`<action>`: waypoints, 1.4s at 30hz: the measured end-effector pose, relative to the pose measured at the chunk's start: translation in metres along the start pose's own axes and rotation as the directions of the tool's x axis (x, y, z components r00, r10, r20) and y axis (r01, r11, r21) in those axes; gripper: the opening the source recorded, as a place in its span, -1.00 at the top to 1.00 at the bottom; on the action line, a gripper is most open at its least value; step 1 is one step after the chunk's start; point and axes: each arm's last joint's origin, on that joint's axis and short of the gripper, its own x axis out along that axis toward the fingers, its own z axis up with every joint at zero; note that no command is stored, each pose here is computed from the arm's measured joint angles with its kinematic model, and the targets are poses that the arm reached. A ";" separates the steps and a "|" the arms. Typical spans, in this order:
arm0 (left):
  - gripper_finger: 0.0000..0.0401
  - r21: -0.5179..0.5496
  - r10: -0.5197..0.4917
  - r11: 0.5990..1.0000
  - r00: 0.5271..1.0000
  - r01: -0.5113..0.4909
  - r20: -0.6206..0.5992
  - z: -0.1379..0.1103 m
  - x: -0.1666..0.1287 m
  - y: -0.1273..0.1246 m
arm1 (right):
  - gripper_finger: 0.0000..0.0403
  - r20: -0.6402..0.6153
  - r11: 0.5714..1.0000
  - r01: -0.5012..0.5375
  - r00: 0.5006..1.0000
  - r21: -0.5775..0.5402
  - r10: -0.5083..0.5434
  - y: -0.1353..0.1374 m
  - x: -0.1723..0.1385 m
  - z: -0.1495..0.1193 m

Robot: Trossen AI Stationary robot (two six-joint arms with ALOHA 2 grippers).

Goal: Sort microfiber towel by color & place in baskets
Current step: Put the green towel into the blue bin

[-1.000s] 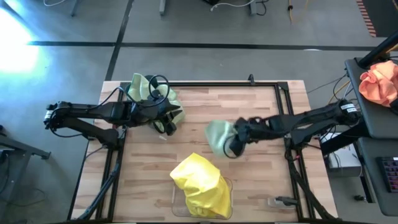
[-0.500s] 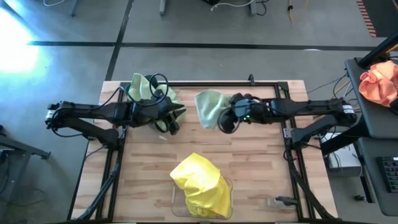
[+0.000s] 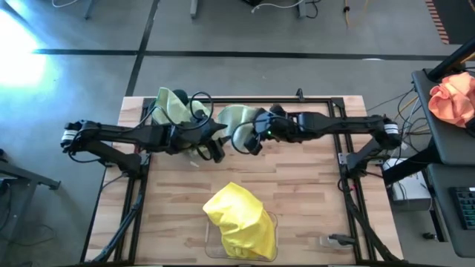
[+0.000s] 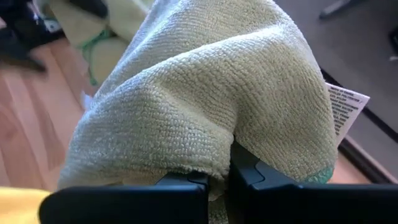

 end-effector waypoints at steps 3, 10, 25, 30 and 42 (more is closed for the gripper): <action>-0.02 -0.017 -0.001 1.000 1.000 0.001 0.005 0.000 0.001 -0.001 | 0.94 0.044 1.000 -0.007 0.999 -0.002 0.007 0.001 -0.003 0.017; -0.08 -0.020 0.029 0.999 0.999 -0.029 0.015 0.001 0.001 0.000 | 0.94 0.123 0.998 -0.048 0.991 -0.027 0.051 0.014 -0.013 0.045; 0.03 -0.006 0.060 0.998 0.998 -0.060 -0.006 -0.002 0.001 0.002 | 0.94 0.093 0.984 -0.155 0.982 -0.092 0.163 0.043 -0.007 0.044; 0.34 0.002 0.065 0.998 0.998 -0.065 -0.022 -0.004 0.001 0.002 | 0.94 0.091 0.983 -0.158 0.982 -0.093 0.166 0.042 -0.008 0.044; 0.95 0.005 0.063 0.998 0.998 -0.063 -0.030 -0.004 0.000 0.003 | 0.94 0.084 0.982 -0.156 0.983 -0.104 0.165 0.042 -0.009 0.043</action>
